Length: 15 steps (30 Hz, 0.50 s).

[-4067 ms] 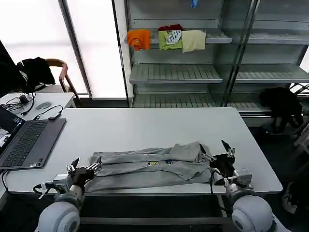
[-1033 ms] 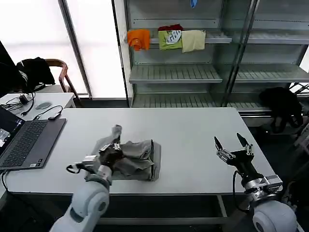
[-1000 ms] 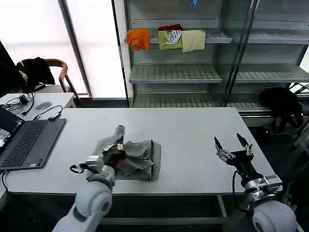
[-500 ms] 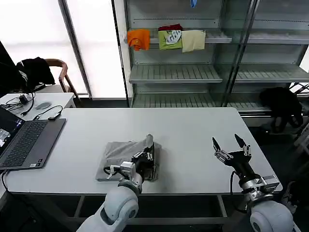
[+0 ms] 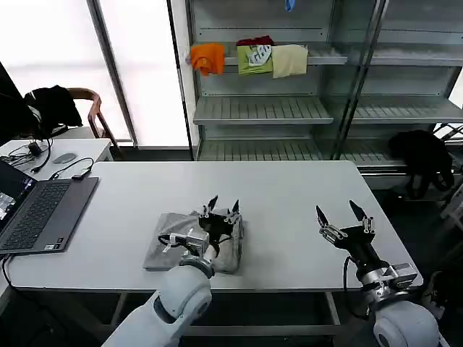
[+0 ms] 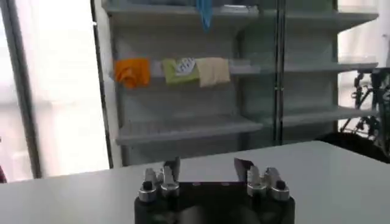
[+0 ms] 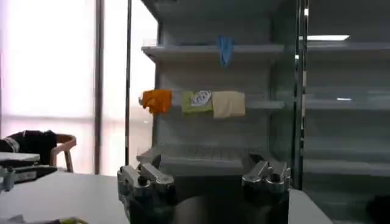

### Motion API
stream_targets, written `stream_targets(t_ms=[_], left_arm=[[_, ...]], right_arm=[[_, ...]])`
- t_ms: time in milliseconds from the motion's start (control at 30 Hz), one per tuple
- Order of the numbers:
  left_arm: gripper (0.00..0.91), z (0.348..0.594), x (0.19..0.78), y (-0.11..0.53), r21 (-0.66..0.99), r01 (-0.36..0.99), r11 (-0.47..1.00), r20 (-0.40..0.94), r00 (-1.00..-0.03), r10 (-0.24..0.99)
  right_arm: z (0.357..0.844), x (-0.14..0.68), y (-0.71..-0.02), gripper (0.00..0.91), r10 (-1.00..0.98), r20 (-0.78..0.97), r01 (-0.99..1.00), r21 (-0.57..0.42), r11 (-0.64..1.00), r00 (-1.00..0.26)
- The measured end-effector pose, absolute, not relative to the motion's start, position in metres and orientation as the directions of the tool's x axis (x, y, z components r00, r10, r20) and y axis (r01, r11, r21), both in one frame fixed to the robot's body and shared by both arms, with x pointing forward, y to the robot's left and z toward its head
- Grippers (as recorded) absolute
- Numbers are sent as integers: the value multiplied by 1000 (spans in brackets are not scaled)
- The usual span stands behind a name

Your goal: Fold and organize the clothes.

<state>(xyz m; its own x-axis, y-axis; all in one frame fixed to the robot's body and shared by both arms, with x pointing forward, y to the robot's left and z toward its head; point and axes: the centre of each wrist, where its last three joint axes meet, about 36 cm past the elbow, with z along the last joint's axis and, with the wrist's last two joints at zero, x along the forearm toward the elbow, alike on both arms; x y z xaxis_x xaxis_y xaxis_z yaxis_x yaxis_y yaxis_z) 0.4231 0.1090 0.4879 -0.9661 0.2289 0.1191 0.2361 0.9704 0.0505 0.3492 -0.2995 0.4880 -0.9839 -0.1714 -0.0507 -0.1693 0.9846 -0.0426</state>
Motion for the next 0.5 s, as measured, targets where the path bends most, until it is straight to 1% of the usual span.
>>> stream_targets(t_ms=[100,233,367,500], left_arm=[[907,493,418,131,62,200,978,97,-976,194],[907,485,410,174,81,133,988,121,-985,123],[907,467,394,216,67,75,995,179,-982,62],[907,449,381,243,42,53,998,250,-967,41]], right_arm=[[488,348,-303,907,-168,-50,-166,-44,985,-984],[486,349,-305,907,-165,-49,-163,-43,986,-985],[487,351,-304,907,-169,-51,-167,-46,985,-984],[487,351,-304,907,-169,-51,-167,-46,985,-984]])
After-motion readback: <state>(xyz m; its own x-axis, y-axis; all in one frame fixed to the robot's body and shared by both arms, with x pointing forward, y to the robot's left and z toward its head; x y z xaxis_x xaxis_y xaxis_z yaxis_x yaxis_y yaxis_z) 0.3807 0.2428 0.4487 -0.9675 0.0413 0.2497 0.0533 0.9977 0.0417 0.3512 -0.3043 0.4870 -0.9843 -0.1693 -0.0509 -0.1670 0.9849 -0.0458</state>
